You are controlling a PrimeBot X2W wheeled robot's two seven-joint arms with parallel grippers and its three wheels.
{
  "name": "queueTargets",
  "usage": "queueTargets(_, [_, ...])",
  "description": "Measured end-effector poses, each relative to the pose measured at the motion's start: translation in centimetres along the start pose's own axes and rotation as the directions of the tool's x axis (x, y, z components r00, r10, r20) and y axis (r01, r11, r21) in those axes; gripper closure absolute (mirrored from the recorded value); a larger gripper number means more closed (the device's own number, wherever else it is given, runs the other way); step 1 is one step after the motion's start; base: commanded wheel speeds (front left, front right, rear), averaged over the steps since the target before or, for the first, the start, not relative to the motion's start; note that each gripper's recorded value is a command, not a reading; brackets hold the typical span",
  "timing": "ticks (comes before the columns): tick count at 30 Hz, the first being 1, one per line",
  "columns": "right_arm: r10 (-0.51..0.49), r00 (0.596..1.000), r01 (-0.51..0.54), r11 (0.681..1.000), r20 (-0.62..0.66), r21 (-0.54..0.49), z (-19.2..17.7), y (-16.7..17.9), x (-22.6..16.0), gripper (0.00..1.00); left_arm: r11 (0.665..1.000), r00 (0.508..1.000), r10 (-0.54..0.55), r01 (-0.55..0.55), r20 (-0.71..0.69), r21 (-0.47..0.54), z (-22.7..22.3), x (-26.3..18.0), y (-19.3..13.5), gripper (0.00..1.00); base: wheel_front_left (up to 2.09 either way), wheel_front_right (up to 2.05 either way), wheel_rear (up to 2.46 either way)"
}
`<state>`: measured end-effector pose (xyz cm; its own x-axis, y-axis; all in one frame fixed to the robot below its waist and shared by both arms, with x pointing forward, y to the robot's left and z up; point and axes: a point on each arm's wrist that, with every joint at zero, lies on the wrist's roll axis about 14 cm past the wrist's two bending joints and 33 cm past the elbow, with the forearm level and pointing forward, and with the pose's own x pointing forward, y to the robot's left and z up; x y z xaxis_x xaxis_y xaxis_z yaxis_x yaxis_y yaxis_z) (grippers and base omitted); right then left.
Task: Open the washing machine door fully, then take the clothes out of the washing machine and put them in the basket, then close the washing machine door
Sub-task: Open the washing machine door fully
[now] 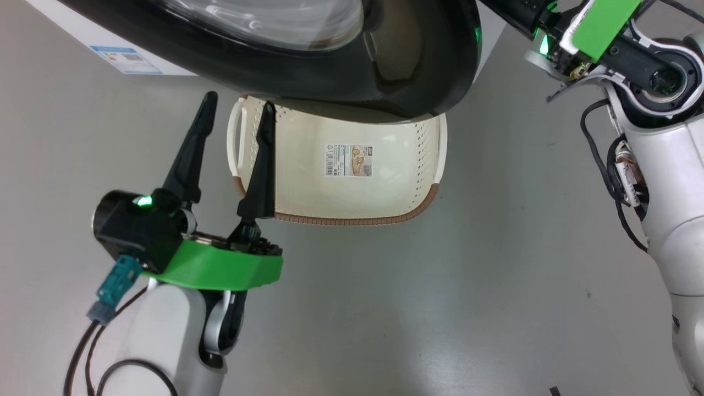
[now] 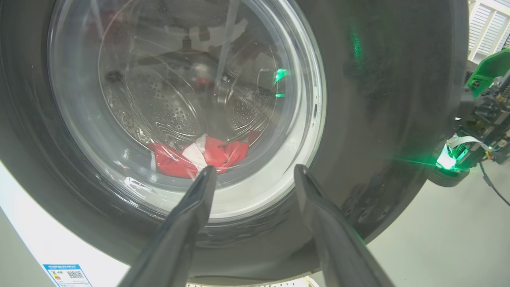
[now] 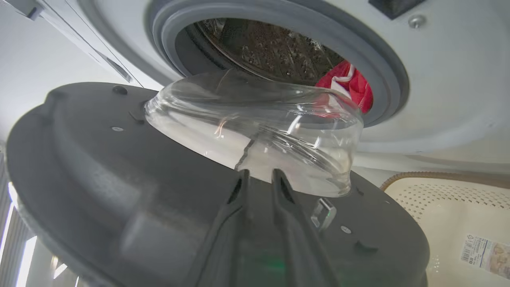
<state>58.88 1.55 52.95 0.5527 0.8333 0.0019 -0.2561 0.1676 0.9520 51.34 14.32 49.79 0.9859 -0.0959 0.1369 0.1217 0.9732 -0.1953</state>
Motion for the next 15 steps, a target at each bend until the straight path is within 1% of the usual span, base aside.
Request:
queueTargets(1, [0.000,1.000,0.000,1.000,0.000,0.000,0.0,0.0,0.0,0.00,1.000,1.000,0.000,0.000,0.000,0.000,0.0,0.0,0.0,0.00,0.00,0.00,0.00])
queueTargets(4, [-0.037,0.991,0.046,0.997,0.129,-0.069,1.8,-0.5,-0.4,0.00,1.000,1.000,0.002,-0.002,0.001,-0.002,0.0,0.1,0.0,0.00,0.00,0.00,0.00])
queueTargets(6, [-0.075,0.974,0.106,0.984,0.213,-0.140,2.9,-1.2,-1.2,0.00,1.000,1.000,0.003,-0.003,0.001,-0.003,0.0,0.1,0.1,0.00,0.00,0.00,0.00])
queueTargets(8, [-0.110,0.955,0.171,0.964,0.277,-0.205,3.5,-2.2,-2.1,0.00,1.000,1.000,0.007,-0.007,0.000,-0.004,0.0,0.1,0.1,0.00,0.00,0.00,0.00])
queueTargets(11, [-0.145,0.923,0.264,0.913,0.357,-0.312,3.9,-3.6,-3.5,0.00,1.000,1.000,0.011,-0.011,-0.001,-0.005,-0.1,0.2,0.2,0.00,0.00,0.00,0.00])
queueTargets(15, [-0.138,0.881,0.344,0.843,0.453,-0.413,4.2,-4.4,-5.2,0.00,1.000,1.000,0.020,-0.020,-0.002,0.002,-0.1,0.3,0.4,0.00,0.00,0.00,0.00])
